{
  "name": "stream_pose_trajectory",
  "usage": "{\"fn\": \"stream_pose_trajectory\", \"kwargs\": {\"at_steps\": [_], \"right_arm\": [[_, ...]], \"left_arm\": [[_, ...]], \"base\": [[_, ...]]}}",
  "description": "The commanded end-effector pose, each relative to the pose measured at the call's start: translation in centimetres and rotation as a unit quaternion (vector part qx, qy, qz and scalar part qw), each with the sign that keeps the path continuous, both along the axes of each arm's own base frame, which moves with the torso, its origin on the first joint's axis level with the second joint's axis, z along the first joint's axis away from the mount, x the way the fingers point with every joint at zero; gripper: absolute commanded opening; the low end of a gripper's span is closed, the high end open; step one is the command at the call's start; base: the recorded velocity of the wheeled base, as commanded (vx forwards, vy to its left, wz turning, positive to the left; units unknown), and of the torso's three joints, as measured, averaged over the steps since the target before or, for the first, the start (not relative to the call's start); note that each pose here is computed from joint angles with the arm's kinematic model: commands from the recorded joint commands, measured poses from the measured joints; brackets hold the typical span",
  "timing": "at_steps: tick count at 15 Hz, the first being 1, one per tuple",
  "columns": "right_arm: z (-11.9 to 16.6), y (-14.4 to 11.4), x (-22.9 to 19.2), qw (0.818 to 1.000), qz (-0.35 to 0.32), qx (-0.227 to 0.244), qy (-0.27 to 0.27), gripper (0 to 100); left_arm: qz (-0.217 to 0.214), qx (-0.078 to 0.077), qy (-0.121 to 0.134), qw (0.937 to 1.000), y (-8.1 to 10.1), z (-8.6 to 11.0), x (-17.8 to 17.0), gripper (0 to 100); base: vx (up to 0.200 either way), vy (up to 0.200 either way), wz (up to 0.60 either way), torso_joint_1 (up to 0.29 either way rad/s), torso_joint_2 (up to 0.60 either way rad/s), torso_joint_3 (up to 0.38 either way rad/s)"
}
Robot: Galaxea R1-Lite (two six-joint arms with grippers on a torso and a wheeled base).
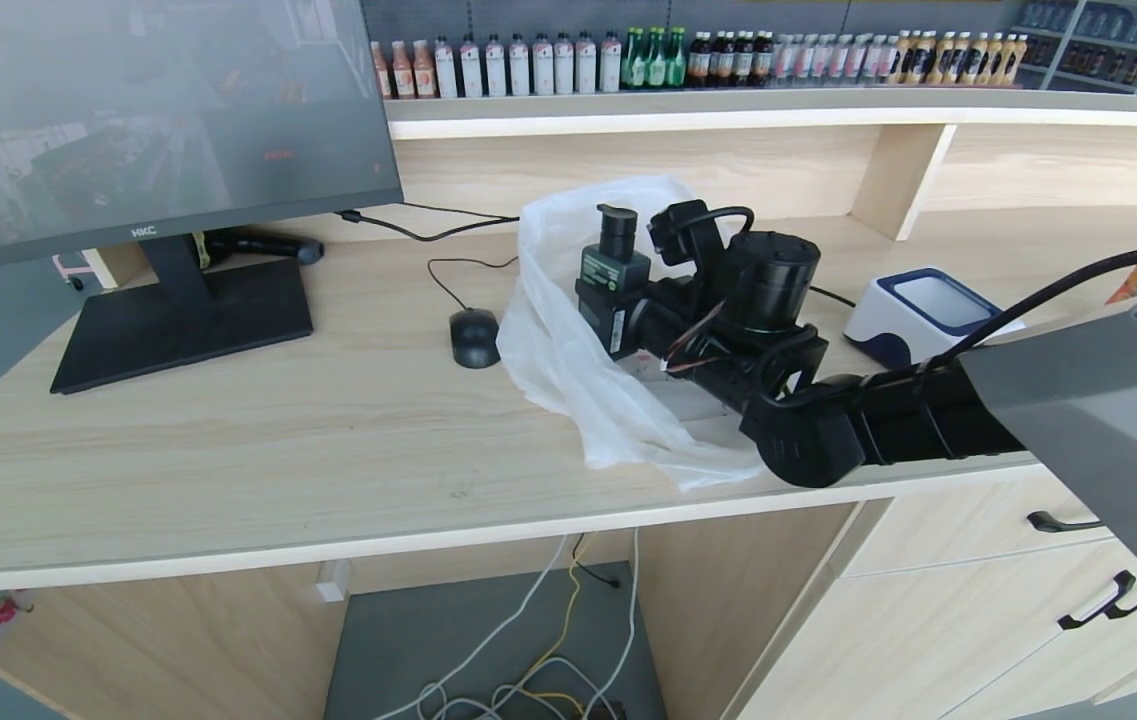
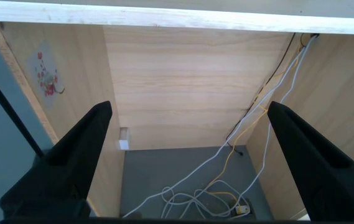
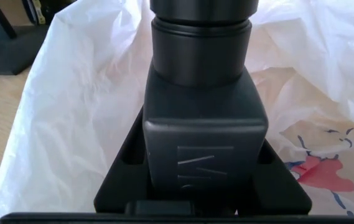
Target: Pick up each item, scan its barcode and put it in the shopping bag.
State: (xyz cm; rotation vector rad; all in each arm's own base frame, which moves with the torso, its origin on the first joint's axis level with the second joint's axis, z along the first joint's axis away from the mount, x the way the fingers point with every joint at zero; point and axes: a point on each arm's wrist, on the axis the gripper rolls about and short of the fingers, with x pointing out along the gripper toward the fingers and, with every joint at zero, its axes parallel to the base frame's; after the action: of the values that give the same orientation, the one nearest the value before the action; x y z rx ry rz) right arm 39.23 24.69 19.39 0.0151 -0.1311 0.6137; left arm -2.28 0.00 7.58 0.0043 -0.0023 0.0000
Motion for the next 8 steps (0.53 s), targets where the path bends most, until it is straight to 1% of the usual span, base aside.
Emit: {"fn": "stream_pose_trajectory", "kwargs": {"at_steps": [1, 5, 8], "right_arm": [[-0.57, 0.11, 0.10, 1.000, 0.000, -0.005, 0.008, 0], [-1.01, 0.09, 0.06, 1.000, 0.000, -0.009, 0.014, 0], [-0.70, 0.05, 0.00, 1.000, 0.000, -0.006, 0.010, 0]], "left_arm": [[0.000, 0.000, 0.000, 1.0000, 0.00, 0.00, 0.00, 100], [0.000, 0.000, 0.000, 1.0000, 0.00, 0.00, 0.00, 100], [0.000, -0.001, 0.000, 1.0000, 0.00, 0.00, 0.00, 100]], "base": [[0.000, 0.000, 0.00, 0.000, 0.00, 0.000], [0.000, 0.000, 0.00, 0.000, 0.00, 0.000], [0.000, 0.000, 0.00, 0.000, 0.00, 0.000]]}}
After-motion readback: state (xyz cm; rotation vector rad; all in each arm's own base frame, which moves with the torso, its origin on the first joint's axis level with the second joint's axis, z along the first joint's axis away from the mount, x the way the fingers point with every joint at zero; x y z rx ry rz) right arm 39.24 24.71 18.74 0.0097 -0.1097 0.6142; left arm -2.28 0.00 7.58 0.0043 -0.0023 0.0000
